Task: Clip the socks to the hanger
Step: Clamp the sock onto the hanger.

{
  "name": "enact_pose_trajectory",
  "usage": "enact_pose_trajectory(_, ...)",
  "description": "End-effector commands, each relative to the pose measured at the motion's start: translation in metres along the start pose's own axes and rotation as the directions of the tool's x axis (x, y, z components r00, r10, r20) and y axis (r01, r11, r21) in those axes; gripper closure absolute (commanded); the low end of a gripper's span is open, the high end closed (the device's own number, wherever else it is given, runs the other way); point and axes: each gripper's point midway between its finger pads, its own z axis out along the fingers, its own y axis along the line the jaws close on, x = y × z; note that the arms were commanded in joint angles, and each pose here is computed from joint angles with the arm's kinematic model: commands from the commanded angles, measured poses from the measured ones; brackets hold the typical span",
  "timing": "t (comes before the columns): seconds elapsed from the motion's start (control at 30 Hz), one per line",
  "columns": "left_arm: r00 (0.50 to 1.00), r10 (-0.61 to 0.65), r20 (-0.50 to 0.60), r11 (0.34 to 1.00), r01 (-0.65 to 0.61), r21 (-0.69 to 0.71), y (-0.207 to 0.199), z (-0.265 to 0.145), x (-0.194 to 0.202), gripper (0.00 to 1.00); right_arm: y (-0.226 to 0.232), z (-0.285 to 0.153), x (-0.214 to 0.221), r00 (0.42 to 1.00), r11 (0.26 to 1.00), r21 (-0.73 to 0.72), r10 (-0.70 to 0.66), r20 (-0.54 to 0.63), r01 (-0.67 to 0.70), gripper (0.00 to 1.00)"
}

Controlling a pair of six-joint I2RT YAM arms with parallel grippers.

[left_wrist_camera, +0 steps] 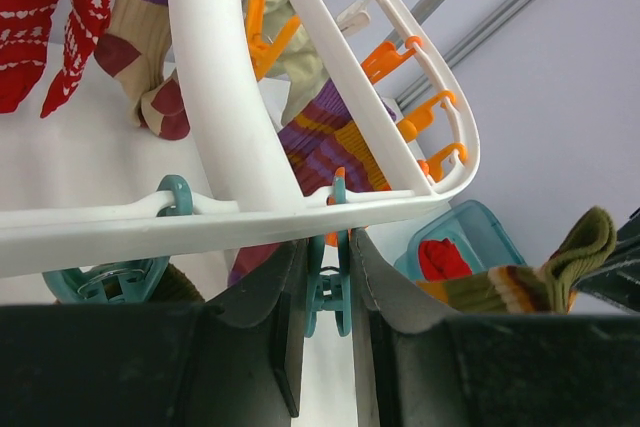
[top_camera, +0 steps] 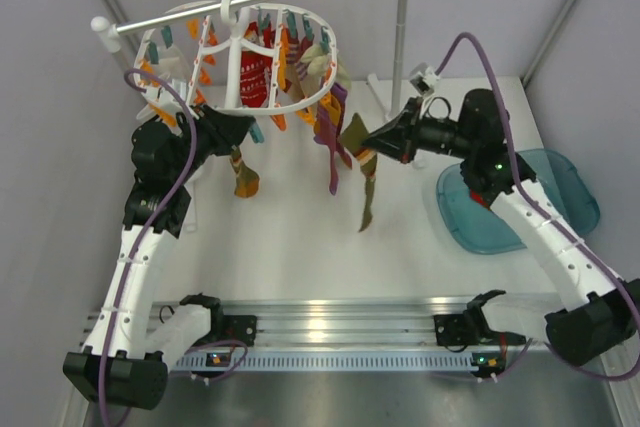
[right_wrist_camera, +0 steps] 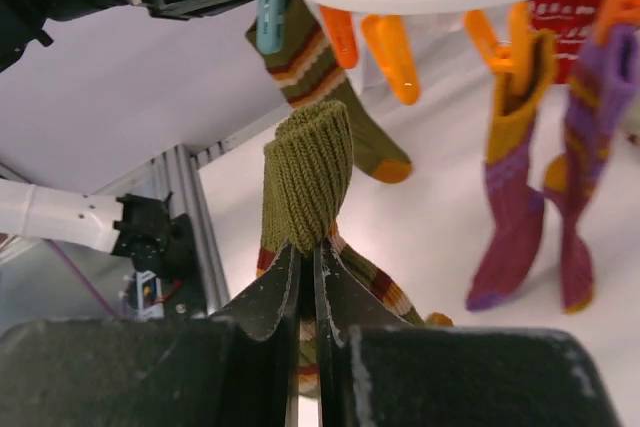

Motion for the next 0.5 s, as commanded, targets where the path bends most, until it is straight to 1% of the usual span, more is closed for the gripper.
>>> enact_pose_trajectory(0.0,0.999,0.011,0.052,0.999,-0.014,0.052,-0.015,-0.002,-0.017,1.0,0.016,0.037,-0.016,0.989,0.994,-0.004,0.107,0.105,-0.107,1.0)
enact_pose_trajectory(0.03,0.998,0.009,0.055,0.998,-0.012,0.056,-0.016,-0.003,-0.018,1.0,0.029,0.049,-0.015,0.987,0.993,-0.042,0.113,0.111,-0.108,1.0)
enact_pose_trajectory(0.07,0.998,0.009,0.059,0.998,-0.013,0.059,-0.017,-0.003,-0.019,1.0,0.03,0.057,-0.011,0.985,0.991,-0.041,0.13,0.112,-0.126,1.0)
enact_pose_trajectory(0.1,0.998,0.006,0.058,0.998,-0.01,0.06,-0.017,-0.003,-0.019,1.0,0.031,0.07,-0.002,0.98,0.983,-0.052,0.178,0.092,-0.173,1.0)
enact_pose_trajectory(0.17,0.998,0.0,0.057,0.997,-0.004,0.072,-0.02,-0.004,-0.019,1.0,0.042,0.087,0.001,0.972,0.975,-0.082,0.216,0.094,-0.209,1.0)
enact_pose_trajectory(0.2,0.999,-0.003,0.053,0.997,-0.001,0.075,-0.02,-0.003,-0.019,1.0,0.04,0.099,0.011,0.96,0.96,-0.09,0.27,0.071,-0.264,1.0)
enact_pose_trajectory(0.23,0.999,-0.006,0.051,0.997,0.002,0.08,-0.021,-0.003,-0.018,1.0,0.048,0.107,0.015,0.956,0.953,-0.11,0.288,0.057,-0.281,1.0)
enact_pose_trajectory(0.27,0.999,-0.007,0.047,0.996,0.003,0.085,-0.022,-0.003,-0.018,1.0,0.051,0.113,0.01,0.954,0.95,-0.127,0.294,0.066,-0.284,1.0)
enact_pose_trajectory(0.33,0.999,-0.008,0.048,0.996,0.004,0.094,-0.025,-0.003,-0.02,1.0,0.055,0.129,0.019,0.939,0.931,-0.15,0.343,0.037,-0.334,1.0)
enact_pose_trajectory(0.37,0.999,-0.01,0.046,0.995,0.005,0.096,-0.025,-0.002,-0.02,1.0,0.058,0.134,0.012,0.936,0.927,-0.173,0.346,0.063,-0.331,1.0)
enact_pose_trajectory(0.4,0.999,-0.01,0.046,0.994,0.005,0.106,-0.028,-0.002,-0.021,1.0,0.056,0.141,0.017,0.921,0.912,-0.176,0.385,0.052,-0.371,1.0)
enact_pose_trajectory(0.47,0.999,-0.016,0.043,0.994,0.011,0.112,-0.029,-0.002,-0.021,1.0,0.061,0.147,0.012,0.904,0.893,-0.212,0.42,0.074,-0.397,1.0)
